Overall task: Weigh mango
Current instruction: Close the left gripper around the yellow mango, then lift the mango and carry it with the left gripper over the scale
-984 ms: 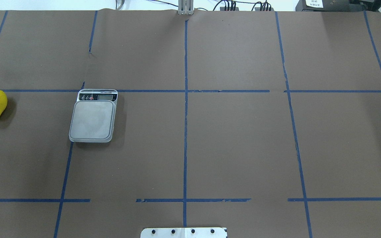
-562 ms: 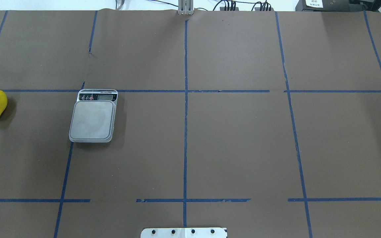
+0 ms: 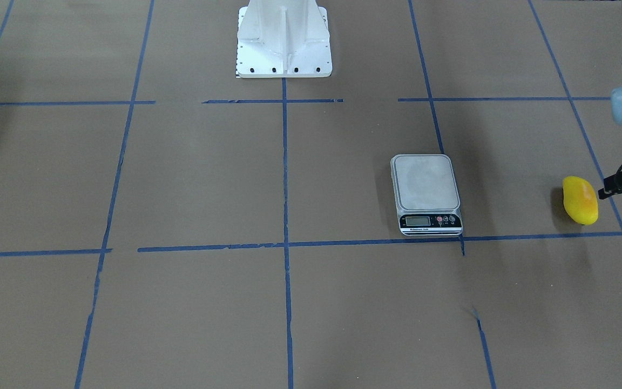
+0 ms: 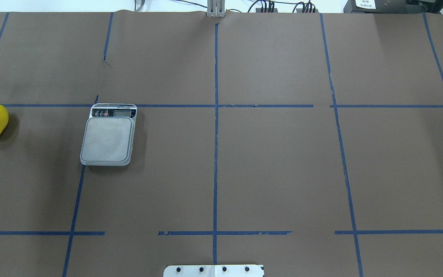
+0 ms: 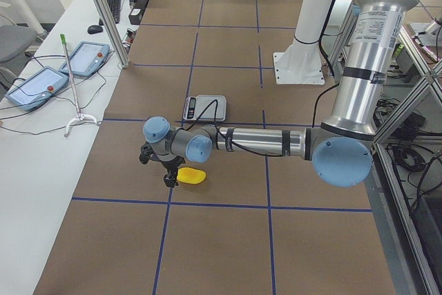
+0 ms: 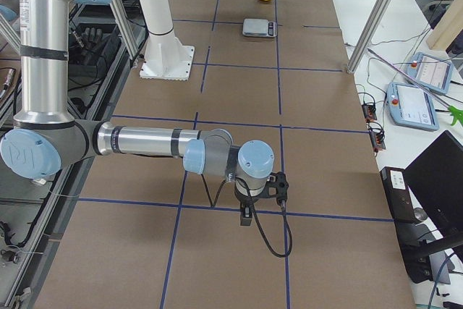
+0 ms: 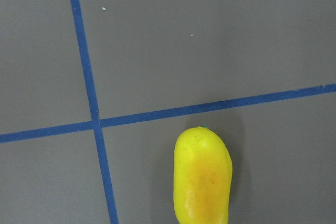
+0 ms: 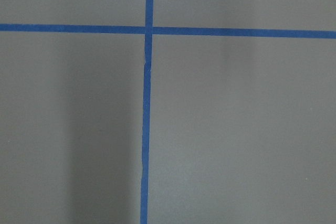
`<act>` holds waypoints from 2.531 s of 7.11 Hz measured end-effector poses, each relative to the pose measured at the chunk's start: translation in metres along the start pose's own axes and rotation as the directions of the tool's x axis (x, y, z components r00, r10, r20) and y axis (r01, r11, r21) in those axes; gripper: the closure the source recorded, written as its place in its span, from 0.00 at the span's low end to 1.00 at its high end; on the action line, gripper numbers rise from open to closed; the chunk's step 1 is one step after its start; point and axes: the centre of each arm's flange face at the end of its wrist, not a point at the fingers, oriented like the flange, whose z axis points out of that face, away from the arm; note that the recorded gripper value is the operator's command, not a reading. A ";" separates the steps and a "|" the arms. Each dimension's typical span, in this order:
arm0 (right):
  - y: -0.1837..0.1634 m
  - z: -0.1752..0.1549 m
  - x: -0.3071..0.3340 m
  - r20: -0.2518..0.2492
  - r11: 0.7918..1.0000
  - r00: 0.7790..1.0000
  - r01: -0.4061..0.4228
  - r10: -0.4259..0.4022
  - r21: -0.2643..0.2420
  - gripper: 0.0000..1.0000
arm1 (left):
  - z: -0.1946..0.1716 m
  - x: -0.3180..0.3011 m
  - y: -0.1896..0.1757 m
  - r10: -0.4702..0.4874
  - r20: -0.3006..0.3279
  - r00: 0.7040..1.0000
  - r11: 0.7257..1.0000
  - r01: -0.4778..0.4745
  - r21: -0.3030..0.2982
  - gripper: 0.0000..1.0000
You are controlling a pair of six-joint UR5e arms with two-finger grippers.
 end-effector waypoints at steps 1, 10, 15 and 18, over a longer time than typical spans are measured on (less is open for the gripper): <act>0.000 0.000 0.000 0.000 1.000 1.000 0.000 0.000 0.000 0.00 | 0.014 0.005 0.001 -0.003 -0.004 1.000 1.000 0.003 -0.009 0.00; 0.000 0.000 0.000 0.000 1.000 1.000 0.000 0.000 0.000 0.00 | 0.067 0.050 0.008 0.031 -0.021 0.999 0.997 -0.033 -0.074 1.00; 0.000 0.000 0.000 0.000 1.000 1.000 0.000 0.000 0.000 0.00 | -0.033 0.224 0.018 -0.101 -0.152 0.983 0.994 0.094 -0.056 1.00; 0.000 0.000 0.000 0.000 1.000 1.000 0.000 0.000 0.000 0.00 | 0.016 0.328 0.052 -0.187 -0.242 0.952 0.979 0.160 -0.129 1.00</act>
